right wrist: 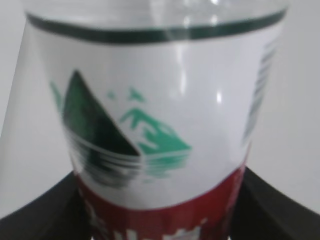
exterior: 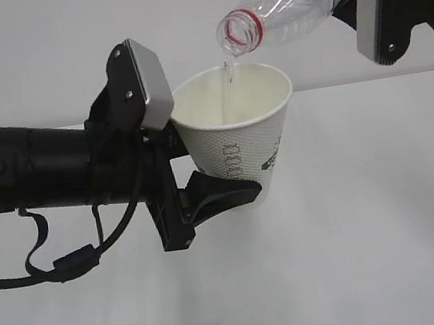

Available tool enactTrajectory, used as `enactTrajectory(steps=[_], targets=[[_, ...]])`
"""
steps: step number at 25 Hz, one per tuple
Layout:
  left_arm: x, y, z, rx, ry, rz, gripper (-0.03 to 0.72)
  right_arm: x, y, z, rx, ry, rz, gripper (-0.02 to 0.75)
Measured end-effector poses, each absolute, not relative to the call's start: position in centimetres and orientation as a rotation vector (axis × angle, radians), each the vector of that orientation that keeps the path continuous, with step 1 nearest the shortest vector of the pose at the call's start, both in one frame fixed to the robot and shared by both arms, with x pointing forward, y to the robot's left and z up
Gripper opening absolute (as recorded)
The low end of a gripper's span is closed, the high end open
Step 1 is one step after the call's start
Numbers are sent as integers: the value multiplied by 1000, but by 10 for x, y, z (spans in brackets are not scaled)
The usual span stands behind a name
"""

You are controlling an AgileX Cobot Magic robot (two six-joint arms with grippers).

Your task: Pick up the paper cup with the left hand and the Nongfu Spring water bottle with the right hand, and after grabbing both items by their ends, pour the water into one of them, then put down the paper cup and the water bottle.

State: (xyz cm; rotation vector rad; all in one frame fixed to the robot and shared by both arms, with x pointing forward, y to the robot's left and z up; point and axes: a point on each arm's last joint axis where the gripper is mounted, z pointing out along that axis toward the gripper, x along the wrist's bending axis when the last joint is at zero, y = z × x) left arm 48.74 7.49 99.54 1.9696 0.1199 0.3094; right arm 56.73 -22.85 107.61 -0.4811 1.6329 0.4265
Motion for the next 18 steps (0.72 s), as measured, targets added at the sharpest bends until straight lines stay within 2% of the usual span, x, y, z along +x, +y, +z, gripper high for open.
enactTrajectory(steps=[18], targets=[[487,75,995,1970,121,308,503,567,-228,1076,-483,1630,425,517]])
